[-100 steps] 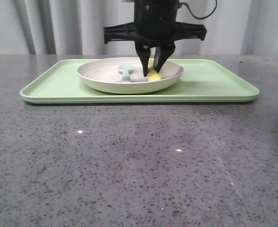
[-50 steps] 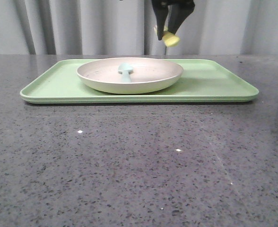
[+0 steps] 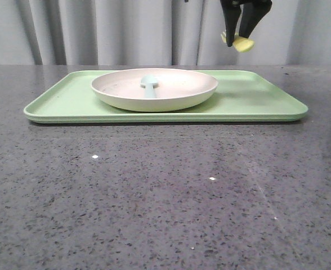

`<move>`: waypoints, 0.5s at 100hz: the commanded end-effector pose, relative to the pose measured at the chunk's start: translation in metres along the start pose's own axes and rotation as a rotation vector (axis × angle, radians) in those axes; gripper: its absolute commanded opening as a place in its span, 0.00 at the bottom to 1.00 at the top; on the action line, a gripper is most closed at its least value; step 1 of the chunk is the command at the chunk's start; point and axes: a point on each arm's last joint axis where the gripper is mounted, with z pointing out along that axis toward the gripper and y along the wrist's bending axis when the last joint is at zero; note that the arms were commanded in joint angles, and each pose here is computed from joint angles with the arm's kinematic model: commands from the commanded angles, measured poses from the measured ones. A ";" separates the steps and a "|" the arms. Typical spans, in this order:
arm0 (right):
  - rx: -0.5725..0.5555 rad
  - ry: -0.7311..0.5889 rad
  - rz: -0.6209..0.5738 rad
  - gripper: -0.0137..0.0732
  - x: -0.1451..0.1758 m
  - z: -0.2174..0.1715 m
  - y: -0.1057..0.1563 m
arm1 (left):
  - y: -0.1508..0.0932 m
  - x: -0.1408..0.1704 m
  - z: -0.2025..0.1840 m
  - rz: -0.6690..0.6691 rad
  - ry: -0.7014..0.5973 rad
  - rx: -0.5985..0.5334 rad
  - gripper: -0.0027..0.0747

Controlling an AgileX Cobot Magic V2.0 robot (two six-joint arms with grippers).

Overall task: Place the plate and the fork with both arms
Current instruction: 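Lift the yellow fork out of the plate with the right gripper, then lower the fork onto the tray beside the plate with the right gripper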

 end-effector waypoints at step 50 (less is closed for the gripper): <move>0.019 -0.011 -0.057 0.08 0.012 0.012 -0.011 | 0.000 -0.013 -0.004 -0.018 -0.088 -0.001 0.56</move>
